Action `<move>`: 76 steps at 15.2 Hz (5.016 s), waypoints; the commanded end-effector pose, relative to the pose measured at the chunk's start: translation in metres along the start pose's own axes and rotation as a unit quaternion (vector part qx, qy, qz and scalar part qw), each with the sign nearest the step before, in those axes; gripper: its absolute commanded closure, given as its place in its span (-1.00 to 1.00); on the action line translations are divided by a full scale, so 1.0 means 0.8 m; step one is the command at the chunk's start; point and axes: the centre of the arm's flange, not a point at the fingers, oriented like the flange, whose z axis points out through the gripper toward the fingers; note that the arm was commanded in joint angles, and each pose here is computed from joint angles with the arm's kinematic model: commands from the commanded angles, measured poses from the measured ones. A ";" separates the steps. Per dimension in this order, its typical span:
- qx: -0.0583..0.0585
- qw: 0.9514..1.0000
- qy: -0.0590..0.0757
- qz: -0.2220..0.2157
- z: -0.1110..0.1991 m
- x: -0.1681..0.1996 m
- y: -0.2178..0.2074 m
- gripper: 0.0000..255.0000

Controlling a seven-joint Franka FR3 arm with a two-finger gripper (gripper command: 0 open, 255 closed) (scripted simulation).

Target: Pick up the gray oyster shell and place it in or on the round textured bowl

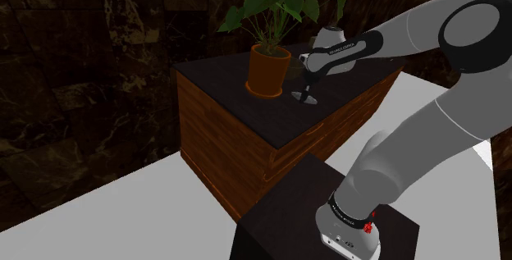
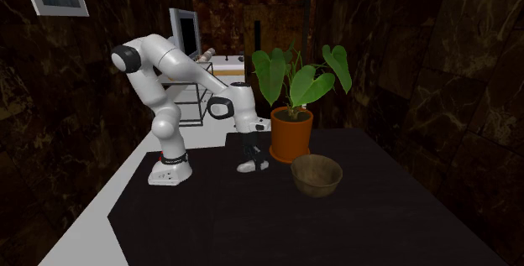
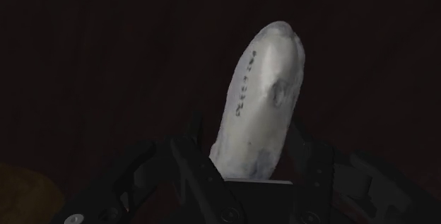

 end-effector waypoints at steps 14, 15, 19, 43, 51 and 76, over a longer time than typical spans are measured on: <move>0.000 1.000 0.000 0.000 -0.032 0.002 0.006 1.00; 0.000 1.000 0.000 0.000 -0.039 0.002 0.007 1.00; 0.000 1.000 0.000 0.000 -0.065 0.004 0.012 1.00; 0.000 1.000 0.000 0.000 -0.205 0.019 0.052 1.00; 0.000 1.000 0.000 0.000 -0.179 0.081 0.166 1.00; 0.000 1.000 0.000 0.000 -0.067 0.150 0.288 1.00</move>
